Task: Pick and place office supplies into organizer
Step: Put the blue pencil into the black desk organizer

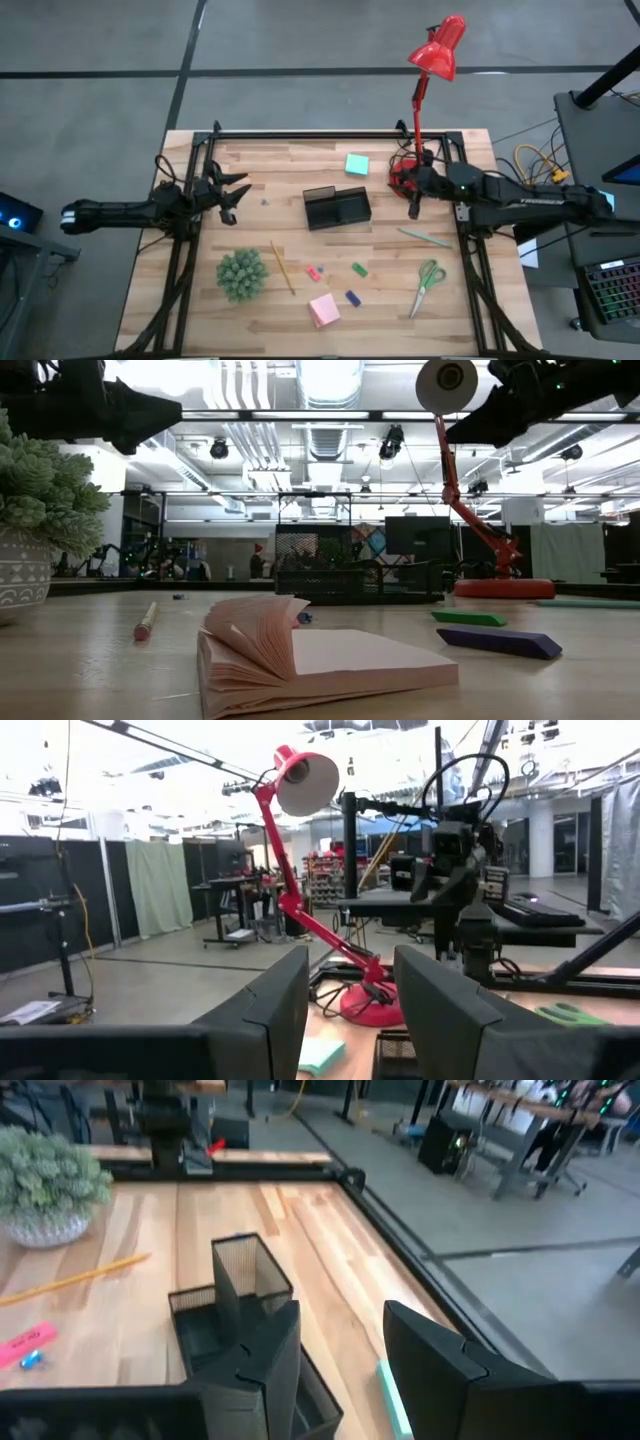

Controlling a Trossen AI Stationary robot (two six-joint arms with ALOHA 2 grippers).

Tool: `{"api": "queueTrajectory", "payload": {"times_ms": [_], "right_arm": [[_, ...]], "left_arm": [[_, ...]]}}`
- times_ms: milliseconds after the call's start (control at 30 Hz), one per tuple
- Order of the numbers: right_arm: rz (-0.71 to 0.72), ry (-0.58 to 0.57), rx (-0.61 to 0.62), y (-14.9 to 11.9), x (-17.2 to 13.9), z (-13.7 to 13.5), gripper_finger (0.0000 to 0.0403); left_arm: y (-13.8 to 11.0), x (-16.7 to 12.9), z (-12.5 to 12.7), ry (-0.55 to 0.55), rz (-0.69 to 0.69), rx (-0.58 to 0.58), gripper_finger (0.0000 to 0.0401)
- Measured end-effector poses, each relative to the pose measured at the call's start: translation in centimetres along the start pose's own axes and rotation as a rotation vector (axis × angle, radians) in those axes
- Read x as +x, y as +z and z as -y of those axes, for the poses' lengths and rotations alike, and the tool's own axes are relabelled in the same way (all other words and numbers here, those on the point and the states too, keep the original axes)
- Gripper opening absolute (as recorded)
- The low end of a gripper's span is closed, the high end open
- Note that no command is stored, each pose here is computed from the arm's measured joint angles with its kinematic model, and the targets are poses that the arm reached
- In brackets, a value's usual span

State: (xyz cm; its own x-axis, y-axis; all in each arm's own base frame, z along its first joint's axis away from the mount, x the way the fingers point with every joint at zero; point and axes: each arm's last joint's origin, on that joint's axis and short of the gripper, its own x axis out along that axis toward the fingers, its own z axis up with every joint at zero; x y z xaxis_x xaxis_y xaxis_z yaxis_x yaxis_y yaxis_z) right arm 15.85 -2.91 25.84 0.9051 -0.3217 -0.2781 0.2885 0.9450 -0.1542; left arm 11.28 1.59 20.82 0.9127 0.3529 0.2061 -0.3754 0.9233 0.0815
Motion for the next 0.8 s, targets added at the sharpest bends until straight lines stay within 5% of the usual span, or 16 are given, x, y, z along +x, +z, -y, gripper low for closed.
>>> {"api": "queueTrajectory", "payload": {"times_ms": [233,433,800], "right_arm": [[-0.096,0.029,0.092,1.8,0.4,0.0,0.0137],[-0.19,0.2,0.127,3.5,0.3,-0.3,0.0137],[-0.503,0.165,0.276,2.7,-0.1,-0.3,0.0137]], "left_arm": [[-0.3,0.1,0.1,-0.003,-0.017,0.005,0.0137],[-0.4,0.2,0.1,-0.004,-0.027,0.008,0.0137],[-0.5,0.3,0.2,-0.005,-0.034,0.01,0.0137]]}}
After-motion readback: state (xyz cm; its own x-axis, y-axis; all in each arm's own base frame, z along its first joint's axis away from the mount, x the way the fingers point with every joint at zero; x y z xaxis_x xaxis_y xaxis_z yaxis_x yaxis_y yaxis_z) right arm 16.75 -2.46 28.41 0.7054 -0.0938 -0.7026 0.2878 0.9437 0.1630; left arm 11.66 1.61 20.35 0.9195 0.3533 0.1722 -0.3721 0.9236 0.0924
